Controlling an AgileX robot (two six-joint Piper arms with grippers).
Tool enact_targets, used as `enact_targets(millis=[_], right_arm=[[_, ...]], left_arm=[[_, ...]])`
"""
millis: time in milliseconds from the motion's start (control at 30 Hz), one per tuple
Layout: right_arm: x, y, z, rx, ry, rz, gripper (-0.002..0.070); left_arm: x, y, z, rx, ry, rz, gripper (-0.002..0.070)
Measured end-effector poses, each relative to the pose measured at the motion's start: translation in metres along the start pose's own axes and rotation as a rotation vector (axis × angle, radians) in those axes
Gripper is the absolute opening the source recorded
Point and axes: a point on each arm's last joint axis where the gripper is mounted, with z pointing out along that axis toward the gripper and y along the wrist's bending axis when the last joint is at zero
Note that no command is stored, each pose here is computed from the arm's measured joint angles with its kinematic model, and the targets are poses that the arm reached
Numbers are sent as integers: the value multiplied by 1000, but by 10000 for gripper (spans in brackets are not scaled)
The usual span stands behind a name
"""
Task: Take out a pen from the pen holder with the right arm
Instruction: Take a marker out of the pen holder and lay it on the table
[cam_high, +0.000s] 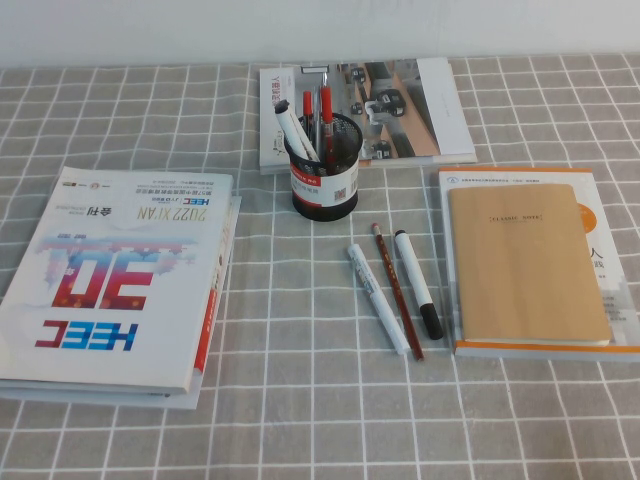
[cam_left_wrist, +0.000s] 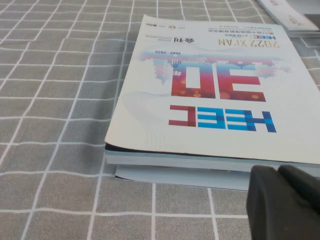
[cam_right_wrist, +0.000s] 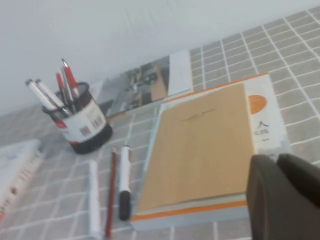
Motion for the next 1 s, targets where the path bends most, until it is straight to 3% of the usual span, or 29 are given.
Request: enact_targets(millis=[167,467,767,1000], right_arm=[[-2,2,0,-25,-21,140,-13],[-4,3,0,-34,-40,217,-12],[-42,30,6,-86,98,186,-13],[-72,45,34,-88,255,70,-12]], left_arm=[[0,0,0,0,0,0,-5],[0,0,0,0,0,0,-5],[0,0,0,0,0,0,-5],[0,0,0,0,0,0,-5]])
